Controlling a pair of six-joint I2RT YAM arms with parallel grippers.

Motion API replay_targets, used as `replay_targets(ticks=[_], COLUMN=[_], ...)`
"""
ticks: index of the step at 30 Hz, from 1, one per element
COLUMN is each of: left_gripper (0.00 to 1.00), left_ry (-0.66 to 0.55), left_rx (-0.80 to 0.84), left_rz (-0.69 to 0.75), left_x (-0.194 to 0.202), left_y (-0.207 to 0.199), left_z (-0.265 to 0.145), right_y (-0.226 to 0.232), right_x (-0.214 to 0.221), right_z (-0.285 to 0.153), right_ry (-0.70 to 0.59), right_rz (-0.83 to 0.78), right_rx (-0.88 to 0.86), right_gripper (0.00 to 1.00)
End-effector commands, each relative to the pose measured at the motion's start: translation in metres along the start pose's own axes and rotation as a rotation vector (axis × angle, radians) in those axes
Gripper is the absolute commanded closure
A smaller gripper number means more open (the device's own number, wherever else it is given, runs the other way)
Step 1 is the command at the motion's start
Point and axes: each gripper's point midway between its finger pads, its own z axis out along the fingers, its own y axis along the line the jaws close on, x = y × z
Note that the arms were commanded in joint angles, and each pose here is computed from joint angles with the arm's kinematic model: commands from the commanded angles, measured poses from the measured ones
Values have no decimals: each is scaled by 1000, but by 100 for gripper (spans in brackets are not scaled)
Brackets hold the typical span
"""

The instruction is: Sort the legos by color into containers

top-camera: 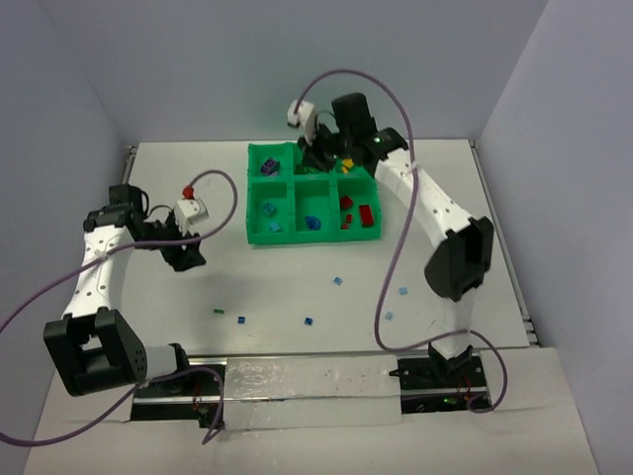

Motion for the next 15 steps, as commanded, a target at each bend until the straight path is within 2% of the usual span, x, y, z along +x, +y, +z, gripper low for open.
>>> replay_targets(ticks=[1,3,6,15], left_gripper=[29,29,30,31], left_ry=[14,33,40,90], left_rx=[117,138,155,241], left_rz=[201,220,240,336], left_x=[19,28,28,41], left_y=[-36,-45,-49,-66], left_z=[1,9,17,34], right_y=[-54,-84,-113,-152], right_x=[-23,-12,-7,41], right_z=[35,67,84,125], right_ry=[-99,-114,-151,-170], right_rz=[167,209,235,278], right_rx=[75,135,201,324], right_gripper=[100,100,100,100])
